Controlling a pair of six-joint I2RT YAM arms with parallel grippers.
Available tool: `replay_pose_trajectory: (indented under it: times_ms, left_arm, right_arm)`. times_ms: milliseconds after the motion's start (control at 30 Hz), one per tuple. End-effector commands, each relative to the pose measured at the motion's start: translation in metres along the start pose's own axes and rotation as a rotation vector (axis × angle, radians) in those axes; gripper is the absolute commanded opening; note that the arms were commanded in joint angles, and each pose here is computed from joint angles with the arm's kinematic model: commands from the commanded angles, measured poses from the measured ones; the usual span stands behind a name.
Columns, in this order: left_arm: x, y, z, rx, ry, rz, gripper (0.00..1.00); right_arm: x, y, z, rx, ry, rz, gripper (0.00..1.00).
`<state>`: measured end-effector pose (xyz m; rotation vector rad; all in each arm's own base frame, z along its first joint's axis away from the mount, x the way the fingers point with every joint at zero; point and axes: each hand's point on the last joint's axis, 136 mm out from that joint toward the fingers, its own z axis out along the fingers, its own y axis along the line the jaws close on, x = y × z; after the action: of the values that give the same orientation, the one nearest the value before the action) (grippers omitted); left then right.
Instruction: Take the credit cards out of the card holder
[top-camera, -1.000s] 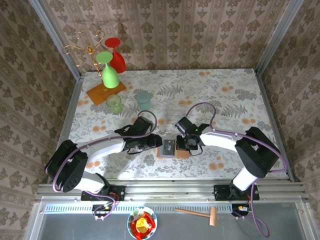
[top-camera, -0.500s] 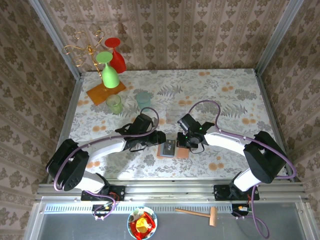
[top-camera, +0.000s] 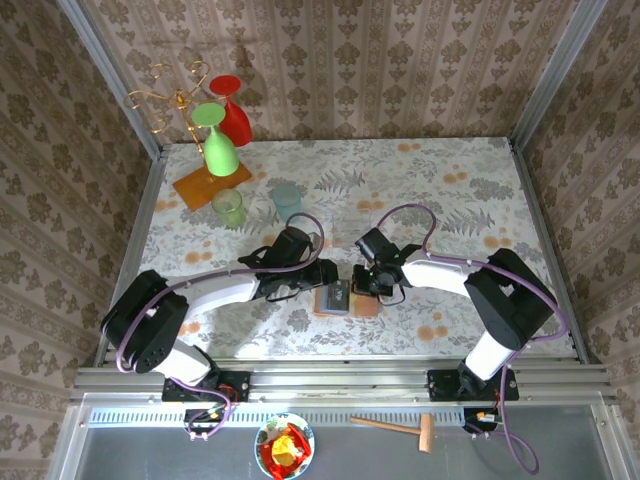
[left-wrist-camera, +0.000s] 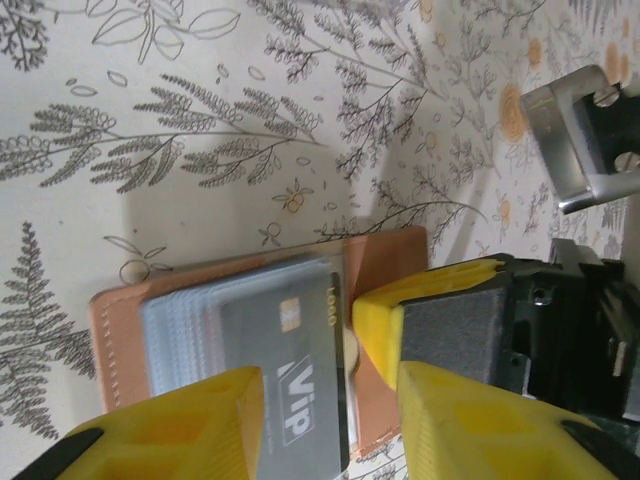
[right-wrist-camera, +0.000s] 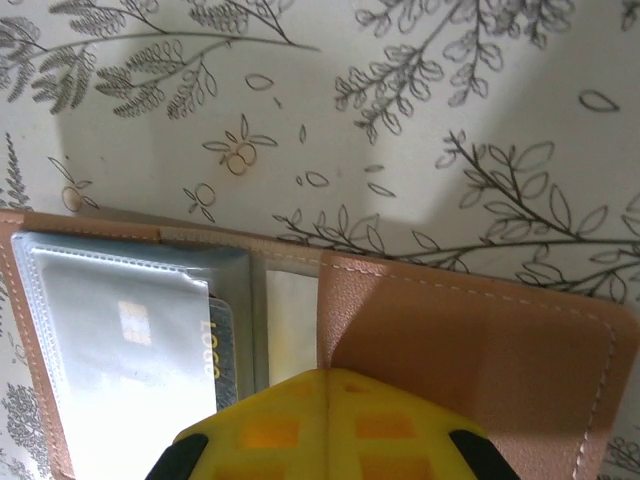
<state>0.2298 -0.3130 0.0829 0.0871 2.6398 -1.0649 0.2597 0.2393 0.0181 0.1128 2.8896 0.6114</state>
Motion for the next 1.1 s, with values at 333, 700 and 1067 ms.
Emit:
replay_pose_trajectory:
  times_ms: [333, 700, 1067]
  left_arm:
    - [0.006, 0.002, 0.005, -0.011, -0.009, -0.035, 0.40]
    - [0.019, -0.003, 0.015, 0.049, 0.034, -0.085, 0.38]
    - [0.039, 0.004, 0.025, 0.029, 0.135, -0.098, 0.37]
  right_arm:
    - [0.000, 0.002, 0.000, -0.002, 0.016, -0.053, 0.03]
    - [0.002, 0.020, -0.032, -0.072, 0.012, 0.024, 0.12]
    - [0.008, 0.035, -0.030, -0.222, 0.035, 0.102, 0.20]
